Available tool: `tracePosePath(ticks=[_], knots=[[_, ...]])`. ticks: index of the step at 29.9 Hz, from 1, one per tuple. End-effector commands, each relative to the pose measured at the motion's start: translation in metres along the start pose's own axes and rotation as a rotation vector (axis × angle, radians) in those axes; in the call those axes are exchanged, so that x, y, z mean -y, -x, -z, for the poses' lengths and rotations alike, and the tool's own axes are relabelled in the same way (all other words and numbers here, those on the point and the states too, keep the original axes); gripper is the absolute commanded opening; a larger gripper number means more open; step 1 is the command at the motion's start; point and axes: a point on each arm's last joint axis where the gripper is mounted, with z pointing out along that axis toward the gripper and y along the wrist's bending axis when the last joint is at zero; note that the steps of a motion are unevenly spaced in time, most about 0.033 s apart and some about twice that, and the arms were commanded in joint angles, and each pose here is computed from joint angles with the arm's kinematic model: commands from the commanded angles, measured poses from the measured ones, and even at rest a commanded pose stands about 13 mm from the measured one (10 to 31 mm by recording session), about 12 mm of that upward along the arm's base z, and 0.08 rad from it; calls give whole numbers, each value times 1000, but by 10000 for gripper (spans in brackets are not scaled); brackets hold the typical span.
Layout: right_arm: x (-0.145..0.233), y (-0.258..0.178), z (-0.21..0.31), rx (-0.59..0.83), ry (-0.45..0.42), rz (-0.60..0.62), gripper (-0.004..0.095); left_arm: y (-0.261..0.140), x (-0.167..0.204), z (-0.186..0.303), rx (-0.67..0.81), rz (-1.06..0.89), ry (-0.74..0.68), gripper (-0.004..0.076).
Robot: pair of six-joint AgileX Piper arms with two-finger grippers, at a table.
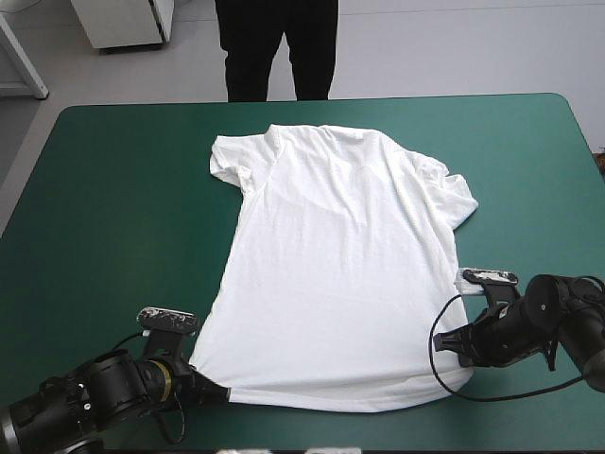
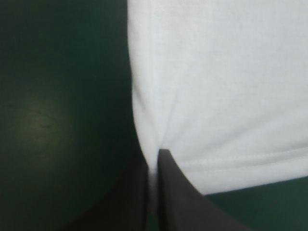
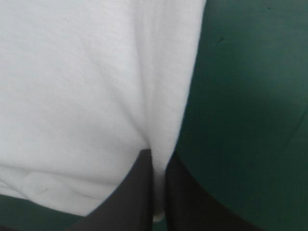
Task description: Fold the cloth
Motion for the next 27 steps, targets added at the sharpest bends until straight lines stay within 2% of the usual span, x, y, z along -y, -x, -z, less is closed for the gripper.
tracePosePath(ticks=[1, 4, 6, 9, 11, 12, 18, 21, 27], knots=[[-3, 2, 9, 33, 19, -6, 32, 1, 0, 7, -1, 12, 4, -1], [-3, 0, 10, 15, 22, -3, 217, -2, 0, 7, -38, 9, 0, 78], [-4, -1, 11, -2, 25, -2, 392, -3, 3, 9, -55, 17, -27, 198], [-6, 1, 18, -13, 30, -22, 579, 4, 9, 20, -41, 12, -70, 419], [-9, 5, 28, 5, 32, -19, 606, 11, 11, 32, -17, 9, -74, 507], [-11, 9, 36, 33, 33, -19, 603, 16, 11, 39, 6, 3, -68, 526], [-23, 20, 95, 236, 22, -14, 540, 51, 4, 96, 209, -41, 3, 524], [-26, 21, 126, 331, -17, -1, 499, 64, -1, 117, 292, -30, 35, 517], [-32, 23, 157, 443, -24, 1, 489, 93, -7, 120, 287, -99, 138, 427]])
